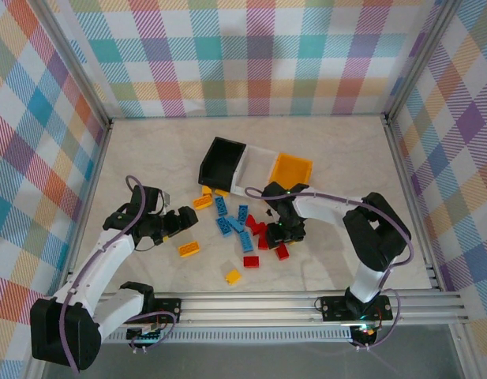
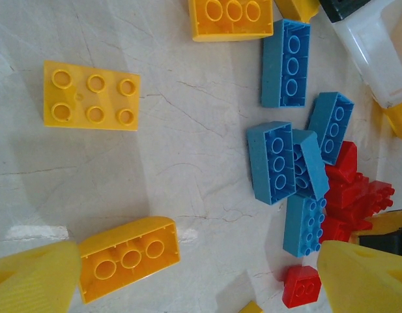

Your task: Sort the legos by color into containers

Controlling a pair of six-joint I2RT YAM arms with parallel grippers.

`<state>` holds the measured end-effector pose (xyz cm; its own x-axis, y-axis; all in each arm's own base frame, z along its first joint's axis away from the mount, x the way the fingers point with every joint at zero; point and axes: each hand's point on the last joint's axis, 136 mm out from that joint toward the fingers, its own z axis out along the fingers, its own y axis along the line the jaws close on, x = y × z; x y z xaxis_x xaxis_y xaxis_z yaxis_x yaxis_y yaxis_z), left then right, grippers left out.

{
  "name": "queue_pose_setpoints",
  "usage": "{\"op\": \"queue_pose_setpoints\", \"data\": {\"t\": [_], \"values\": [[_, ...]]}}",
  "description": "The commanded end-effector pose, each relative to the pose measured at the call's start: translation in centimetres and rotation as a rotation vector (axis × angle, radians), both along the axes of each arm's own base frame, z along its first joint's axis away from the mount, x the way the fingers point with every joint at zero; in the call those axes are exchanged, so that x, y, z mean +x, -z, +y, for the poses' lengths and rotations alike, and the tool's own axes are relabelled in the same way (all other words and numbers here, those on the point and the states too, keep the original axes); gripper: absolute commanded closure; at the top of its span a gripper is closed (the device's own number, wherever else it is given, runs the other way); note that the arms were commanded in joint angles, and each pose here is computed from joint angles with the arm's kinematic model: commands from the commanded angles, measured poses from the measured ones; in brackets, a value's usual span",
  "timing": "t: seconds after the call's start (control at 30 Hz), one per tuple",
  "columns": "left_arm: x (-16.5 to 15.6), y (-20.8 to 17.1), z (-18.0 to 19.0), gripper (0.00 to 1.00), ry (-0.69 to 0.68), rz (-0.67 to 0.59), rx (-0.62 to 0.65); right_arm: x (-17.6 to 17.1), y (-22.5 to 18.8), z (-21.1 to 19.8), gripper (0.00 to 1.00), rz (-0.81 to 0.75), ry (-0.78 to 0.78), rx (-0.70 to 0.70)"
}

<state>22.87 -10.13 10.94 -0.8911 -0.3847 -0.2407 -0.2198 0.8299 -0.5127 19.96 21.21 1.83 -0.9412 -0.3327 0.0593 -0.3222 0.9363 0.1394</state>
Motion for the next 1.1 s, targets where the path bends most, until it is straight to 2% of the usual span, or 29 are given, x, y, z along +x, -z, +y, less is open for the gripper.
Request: {"op": "queue_pose_setpoints", "data": {"t": [0.0, 0.47, 0.73, 1.07], "values": [[-0.2, -0.3, -0.3, 0.07, 0.031, -0.002, 0.004, -0.3, 0.9, -0.9, 0.46, 0.006, 0.021, -0.048], [-0.3, -0.4, -0.1, 0.06, 0.021, 0.0, 0.013, -1.3, 0.5, -1.8, 0.68, -0.003, 0.071, -0.056], [0.0, -0.3, -0.1, 0.06, 0.013, -0.002, 0.013, -2.0, -1.2, -2.1, 0.71, -0.025, 0.114, -0.014], [0.7, -0.6, -0.9, 0.07, 0.023, -0.011, -0.029, -1.7, -5.3, -0.8, 0.72, -0.067, 0.183, 0.105]]}}
